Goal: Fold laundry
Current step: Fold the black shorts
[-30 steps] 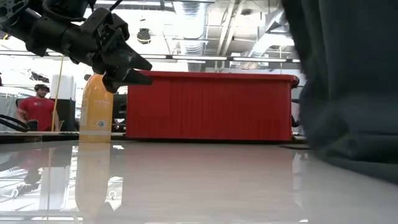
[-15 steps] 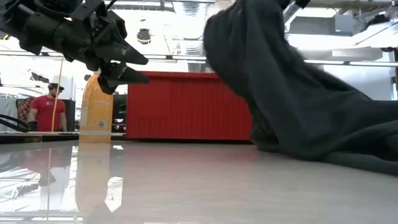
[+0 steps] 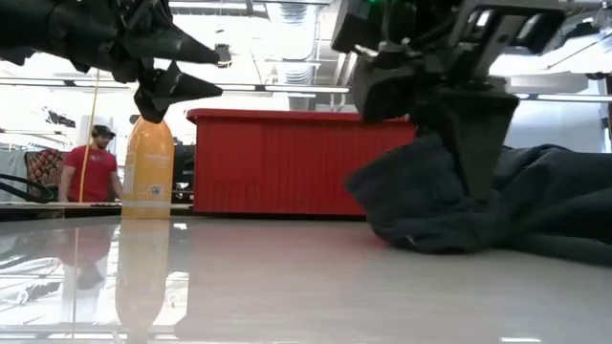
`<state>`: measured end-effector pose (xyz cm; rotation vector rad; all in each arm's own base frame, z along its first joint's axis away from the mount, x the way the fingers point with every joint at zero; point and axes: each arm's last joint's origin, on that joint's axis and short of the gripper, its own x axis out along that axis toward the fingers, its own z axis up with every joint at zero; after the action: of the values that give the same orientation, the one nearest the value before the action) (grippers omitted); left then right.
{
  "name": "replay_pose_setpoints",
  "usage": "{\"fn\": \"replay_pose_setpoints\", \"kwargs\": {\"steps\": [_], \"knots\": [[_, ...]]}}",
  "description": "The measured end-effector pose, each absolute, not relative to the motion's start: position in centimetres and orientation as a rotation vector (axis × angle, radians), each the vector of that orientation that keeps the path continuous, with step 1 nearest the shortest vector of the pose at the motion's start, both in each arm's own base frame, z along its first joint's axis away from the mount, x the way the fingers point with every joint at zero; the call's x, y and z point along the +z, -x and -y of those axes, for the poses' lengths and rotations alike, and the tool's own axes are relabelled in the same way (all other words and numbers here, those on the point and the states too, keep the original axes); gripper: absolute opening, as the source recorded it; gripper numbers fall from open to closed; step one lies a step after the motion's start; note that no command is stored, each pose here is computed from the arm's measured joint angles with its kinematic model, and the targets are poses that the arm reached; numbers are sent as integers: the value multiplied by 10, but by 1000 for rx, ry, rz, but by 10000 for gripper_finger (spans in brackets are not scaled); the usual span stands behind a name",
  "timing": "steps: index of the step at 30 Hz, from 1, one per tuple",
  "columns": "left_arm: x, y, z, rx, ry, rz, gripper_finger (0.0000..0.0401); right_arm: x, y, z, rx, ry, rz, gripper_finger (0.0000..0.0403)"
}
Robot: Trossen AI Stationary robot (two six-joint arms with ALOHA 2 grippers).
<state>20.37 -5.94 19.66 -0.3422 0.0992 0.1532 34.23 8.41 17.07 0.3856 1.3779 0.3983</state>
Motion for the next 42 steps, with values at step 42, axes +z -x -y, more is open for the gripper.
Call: {"fn": "replay_pose_setpoints", "kwargs": {"steps": [42], "knots": [[189,-347,101,33,138,-610,233,241,-285,-140,-24,126,-1222,173]]}}
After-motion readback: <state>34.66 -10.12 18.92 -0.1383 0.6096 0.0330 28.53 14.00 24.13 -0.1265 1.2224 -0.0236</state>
